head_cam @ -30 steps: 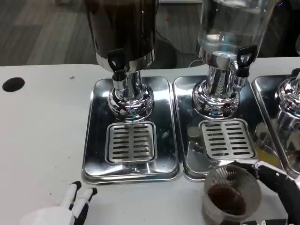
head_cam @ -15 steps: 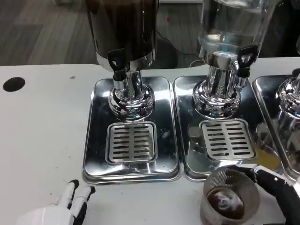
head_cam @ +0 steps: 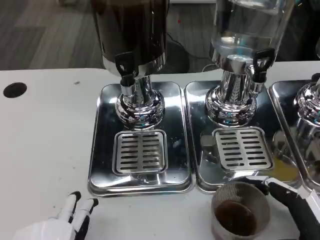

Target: Grasp the cup under the faucet to collect the drink, then remove the cup.

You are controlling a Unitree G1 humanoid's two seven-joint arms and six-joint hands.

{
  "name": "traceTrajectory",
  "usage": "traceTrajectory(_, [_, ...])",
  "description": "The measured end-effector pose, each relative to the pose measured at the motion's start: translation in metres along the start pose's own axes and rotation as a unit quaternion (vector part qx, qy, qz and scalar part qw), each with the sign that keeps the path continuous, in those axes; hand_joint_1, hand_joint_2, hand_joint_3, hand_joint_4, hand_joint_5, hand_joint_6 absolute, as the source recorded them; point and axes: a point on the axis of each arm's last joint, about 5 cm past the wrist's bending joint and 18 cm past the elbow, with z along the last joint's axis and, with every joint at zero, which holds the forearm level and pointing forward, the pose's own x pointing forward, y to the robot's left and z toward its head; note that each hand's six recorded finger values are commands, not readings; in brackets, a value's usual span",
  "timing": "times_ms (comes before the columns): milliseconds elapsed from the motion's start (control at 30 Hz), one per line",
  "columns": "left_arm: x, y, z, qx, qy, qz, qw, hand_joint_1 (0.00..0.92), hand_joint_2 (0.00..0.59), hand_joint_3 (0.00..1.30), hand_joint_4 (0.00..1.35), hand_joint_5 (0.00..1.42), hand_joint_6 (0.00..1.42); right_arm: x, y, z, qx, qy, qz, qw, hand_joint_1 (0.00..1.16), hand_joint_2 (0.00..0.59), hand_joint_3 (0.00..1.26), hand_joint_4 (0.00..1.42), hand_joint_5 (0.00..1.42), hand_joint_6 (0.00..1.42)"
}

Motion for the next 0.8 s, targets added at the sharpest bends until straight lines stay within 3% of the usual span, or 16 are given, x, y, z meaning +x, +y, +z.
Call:
traceTrajectory(233, [0.000, 0.000, -0.0004, -0.005, 0.000, 0.000, 1.0000, 0.000, 0.083, 0.14, 0.01, 0.13, 0.35, 0.003, 0.0013, 0.0020, -0.004, -0.015, 0.022, 0.9996, 0.71, 0.086, 0.18, 0.23, 0.36, 0.16])
traceTrajectory(500, [0.000, 0.000, -0.0015, -0.015, 0.000, 0.000, 0.9999, 0.000, 0.082, 0.14, 0.01, 0.13, 0.35, 0.010, -0.0032, 0.0079, 0.006, -0.043, 0.003, 0.9990, 0.68, 0.095, 0.12, 0.15, 0.29, 0.14])
traceTrajectory(600, [0.000, 0.000, -0.0024, -0.014, 0.001, 0.003, 0.9999, 0.000, 0.082, 0.14, 0.01, 0.13, 0.35, 0.013, -0.0087, 0.0128, 0.016, -0.057, -0.021, 0.9980, 0.66, 0.105, 0.14, 0.14, 0.28, 0.14])
traceTrajectory(667, [0.000, 0.001, -0.0029, -0.018, 0.001, 0.004, 0.9998, 0.000, 0.082, 0.14, 0.01, 0.13, 0.35, 0.014, -0.0137, 0.0163, 0.020, -0.066, -0.031, 0.9971, 0.59, 0.158, 0.17, 0.15, 0.26, 0.14])
traceTrajectory(700, [0.000, 0.001, -0.0030, -0.018, 0.001, 0.004, 0.9998, 0.000, 0.082, 0.14, 0.01, 0.13, 0.35, 0.015, -0.0152, 0.0175, 0.021, -0.069, -0.034, 0.9968, 0.52, 0.213, 0.20, 0.15, 0.25, 0.13])
traceTrajectory(800, [0.000, 0.001, -0.0033, -0.026, -0.001, 0.007, 0.9996, 0.000, 0.082, 0.14, 0.01, 0.13, 0.35, 0.017, -0.0237, 0.0260, 0.032, -0.079, -0.045, 0.9953, 0.47, 0.383, 0.22, 0.15, 0.20, 0.11])
